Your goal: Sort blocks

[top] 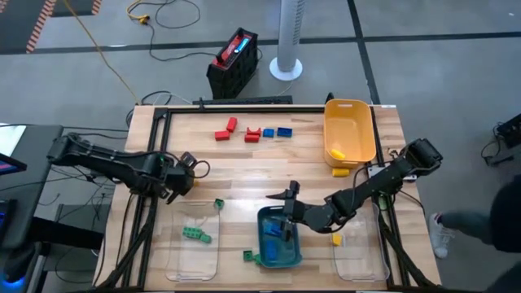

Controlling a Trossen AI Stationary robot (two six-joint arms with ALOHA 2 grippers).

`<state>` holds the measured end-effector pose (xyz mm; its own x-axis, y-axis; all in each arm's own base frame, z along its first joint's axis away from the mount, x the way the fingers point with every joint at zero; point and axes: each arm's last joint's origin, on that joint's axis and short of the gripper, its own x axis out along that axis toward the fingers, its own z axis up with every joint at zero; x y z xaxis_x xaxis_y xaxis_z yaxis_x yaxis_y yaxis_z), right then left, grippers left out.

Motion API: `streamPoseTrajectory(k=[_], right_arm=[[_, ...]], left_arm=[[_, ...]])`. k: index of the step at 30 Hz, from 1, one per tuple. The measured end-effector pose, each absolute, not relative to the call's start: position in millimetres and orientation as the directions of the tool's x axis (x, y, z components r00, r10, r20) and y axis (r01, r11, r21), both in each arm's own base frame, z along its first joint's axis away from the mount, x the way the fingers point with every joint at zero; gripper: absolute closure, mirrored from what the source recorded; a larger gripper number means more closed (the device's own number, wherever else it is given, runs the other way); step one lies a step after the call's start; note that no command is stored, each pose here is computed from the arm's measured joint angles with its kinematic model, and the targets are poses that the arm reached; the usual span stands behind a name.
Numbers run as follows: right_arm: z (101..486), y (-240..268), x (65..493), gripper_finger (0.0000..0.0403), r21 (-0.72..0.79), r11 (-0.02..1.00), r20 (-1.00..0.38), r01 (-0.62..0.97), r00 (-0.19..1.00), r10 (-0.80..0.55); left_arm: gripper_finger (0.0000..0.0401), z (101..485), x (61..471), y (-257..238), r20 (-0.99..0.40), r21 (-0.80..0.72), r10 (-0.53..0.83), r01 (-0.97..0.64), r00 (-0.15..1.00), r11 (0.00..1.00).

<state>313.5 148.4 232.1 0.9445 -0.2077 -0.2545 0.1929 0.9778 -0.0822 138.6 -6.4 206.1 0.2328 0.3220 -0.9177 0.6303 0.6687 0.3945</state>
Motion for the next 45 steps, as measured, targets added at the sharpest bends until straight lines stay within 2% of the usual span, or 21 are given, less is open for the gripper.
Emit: streamPoseTrajectory(k=[8, 20, 30, 38, 45], right_arm=[[232.9, 150.2, 313.0, 0.0104, -0.076, 0.979, -0.247, 0.189, 0.948, -0.202], [232.5, 151.5, 312.6, 0.0104, -0.074, 0.98, -0.248, 0.184, 0.948, -0.197], [231.5, 151.4, 313.5, 0.0104, -0.074, 0.98, -0.247, 0.186, 0.948, -0.199], [231.1, 151.4, 313.6, 0.0104, -0.075, 0.98, -0.248, 0.185, 0.948, -0.198], [231.1, 151.4, 313.6, 0.0104, -0.075, 0.98, -0.248, 0.185, 0.948, -0.198]], left_arm=[[0.0231, 202.1, 142.2, 10.9, -0.946, 0.322, 0.271, 0.588, 0.176, 0.742], [0.0172, 184.3, 137.7, 29.3, -0.958, 0.282, 0.241, 0.626, 0.153, 0.726], [0.0183, 173.4, 133.5, 37.7, -0.975, 0.219, 0.153, 0.579, 0.161, 0.786], [0.0188, 170.7, 134.7, 45.4, -0.966, 0.25, 0.163, 0.574, 0.199, 0.78], [0.0189, 165.5, 139.4, 55.1, -0.963, 0.265, 0.205, 0.512, 0.172, 0.817]])
